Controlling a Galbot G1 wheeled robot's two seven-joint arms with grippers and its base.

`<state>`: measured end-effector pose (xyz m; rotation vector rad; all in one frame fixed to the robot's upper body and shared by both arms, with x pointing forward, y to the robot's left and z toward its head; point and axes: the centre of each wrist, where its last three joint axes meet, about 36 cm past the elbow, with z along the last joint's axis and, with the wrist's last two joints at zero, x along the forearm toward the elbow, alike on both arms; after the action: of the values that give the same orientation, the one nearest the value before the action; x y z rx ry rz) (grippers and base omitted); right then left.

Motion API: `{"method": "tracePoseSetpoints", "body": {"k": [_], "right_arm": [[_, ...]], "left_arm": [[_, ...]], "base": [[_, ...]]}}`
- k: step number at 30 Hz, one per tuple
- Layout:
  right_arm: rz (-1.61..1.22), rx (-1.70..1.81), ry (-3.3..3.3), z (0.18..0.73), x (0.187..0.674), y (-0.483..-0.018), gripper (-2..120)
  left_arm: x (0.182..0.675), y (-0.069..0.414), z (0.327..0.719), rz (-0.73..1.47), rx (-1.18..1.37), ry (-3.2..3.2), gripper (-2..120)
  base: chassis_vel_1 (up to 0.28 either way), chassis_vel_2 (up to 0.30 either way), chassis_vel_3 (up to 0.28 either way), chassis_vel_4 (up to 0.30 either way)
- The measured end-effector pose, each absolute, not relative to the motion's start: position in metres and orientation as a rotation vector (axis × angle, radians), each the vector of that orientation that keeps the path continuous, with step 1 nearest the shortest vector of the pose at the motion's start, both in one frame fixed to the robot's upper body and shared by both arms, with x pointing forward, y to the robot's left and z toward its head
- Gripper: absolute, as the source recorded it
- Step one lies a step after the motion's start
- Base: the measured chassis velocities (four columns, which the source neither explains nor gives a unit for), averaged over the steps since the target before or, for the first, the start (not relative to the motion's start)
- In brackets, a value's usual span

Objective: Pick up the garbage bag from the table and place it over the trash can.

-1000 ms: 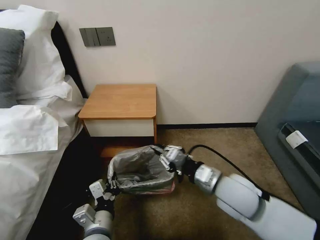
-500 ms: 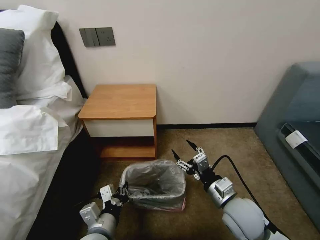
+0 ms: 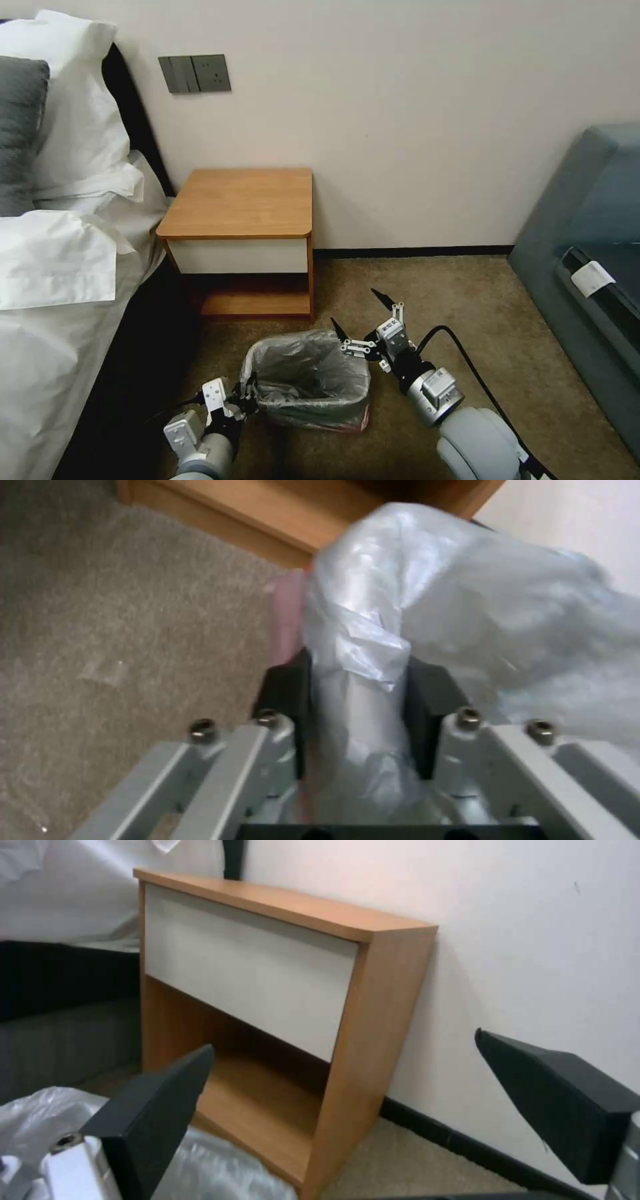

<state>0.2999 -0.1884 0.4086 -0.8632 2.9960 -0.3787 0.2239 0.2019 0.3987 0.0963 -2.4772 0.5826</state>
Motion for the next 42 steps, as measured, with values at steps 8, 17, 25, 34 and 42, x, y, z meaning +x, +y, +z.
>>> {"method": "tracePoseSetpoints", "body": {"k": [8,17,25,34,42], "right_arm": [[-0.382,-0.876,2.99,0.409,0.305,-0.186,100],[-0.367,-0.897,3.0,0.404,0.304,-0.181,100],[-0.304,-0.759,3.101,0.394,0.291,-0.165,100],[-0.356,-0.449,3.099,0.377,0.279,-0.15,100],[-0.327,-0.345,3.092,0.378,0.277,-0.152,100]], "left_arm": [[0.223,0.202,0.406,0.557,0.088,-2.508,65],[0.222,0.217,0.414,0.428,0.084,-2.635,97],[0.22,0.225,0.389,0.266,0.137,-2.889,100],[0.217,0.247,0.335,0.045,0.195,-3.206,99],[0.227,0.253,0.343,0.105,0.198,-3.235,100]], "base": [[0.0,0.0,0.0,0.0],[0.0,0.0,0.0,0.0],[0.0,0.0,0.0,0.0],[0.0,0.0,0.0,0.0],[0.0,0.0,0.0,0.0]]}}
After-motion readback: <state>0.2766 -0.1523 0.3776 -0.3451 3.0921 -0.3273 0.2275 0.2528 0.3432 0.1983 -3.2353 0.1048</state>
